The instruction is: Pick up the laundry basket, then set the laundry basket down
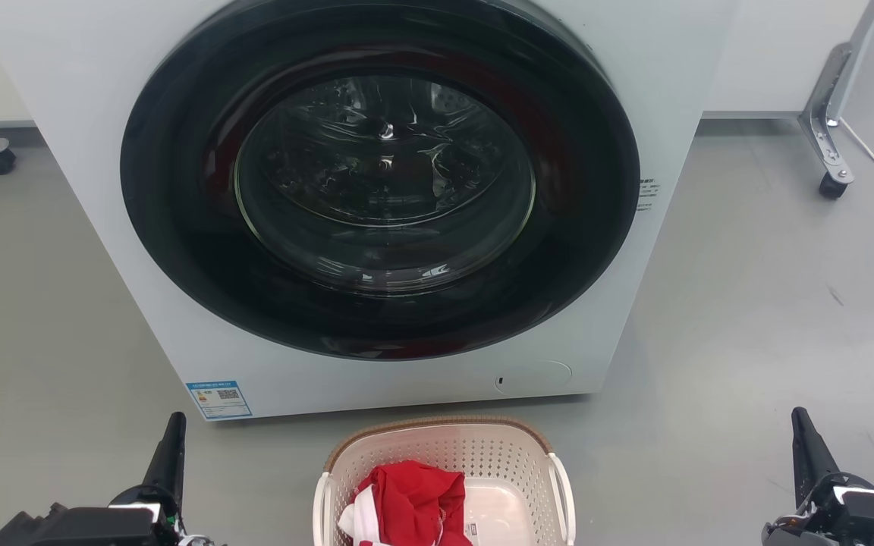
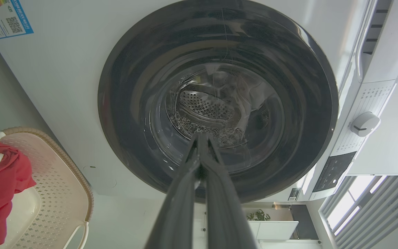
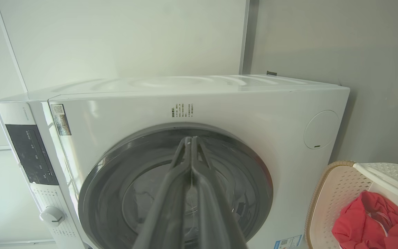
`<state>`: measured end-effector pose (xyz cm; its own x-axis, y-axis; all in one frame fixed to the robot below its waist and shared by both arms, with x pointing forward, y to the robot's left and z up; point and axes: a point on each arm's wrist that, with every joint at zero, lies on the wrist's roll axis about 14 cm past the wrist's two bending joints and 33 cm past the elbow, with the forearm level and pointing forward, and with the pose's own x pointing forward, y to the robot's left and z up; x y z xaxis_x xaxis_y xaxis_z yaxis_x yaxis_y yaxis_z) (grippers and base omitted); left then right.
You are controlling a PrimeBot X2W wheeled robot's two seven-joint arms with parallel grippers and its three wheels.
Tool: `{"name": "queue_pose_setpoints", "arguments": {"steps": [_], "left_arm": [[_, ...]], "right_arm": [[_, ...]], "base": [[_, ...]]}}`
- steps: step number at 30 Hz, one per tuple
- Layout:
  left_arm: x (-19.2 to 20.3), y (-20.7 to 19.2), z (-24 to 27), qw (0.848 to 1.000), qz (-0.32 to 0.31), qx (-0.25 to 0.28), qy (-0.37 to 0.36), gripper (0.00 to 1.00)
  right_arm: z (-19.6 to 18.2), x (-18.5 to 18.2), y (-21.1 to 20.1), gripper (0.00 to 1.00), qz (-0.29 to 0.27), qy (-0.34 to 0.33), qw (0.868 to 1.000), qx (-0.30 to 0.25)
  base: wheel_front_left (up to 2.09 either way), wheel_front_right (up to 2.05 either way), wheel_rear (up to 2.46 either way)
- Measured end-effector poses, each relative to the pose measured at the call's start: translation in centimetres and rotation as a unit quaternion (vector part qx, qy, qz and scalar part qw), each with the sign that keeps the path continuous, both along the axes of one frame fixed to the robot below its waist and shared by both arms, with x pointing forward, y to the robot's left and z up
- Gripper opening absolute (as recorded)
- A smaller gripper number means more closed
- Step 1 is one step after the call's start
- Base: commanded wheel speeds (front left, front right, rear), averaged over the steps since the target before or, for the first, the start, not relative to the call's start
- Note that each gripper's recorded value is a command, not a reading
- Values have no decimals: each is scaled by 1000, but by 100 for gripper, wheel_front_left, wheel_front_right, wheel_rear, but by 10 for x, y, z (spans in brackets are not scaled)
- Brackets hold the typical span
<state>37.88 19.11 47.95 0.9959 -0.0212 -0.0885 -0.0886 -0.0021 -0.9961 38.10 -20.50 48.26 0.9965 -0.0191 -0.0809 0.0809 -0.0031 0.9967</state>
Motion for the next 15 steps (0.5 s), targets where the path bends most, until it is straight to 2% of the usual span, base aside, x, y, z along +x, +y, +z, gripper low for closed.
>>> {"name": "queue_pose_setpoints", "arguments": {"steps": [15], "left_arm": [[0,0,0,1000,0,0,0,0]], "right_arm": [[0,0,0,0,0,0,1000,0]], "base": [[0,0,0]]}}
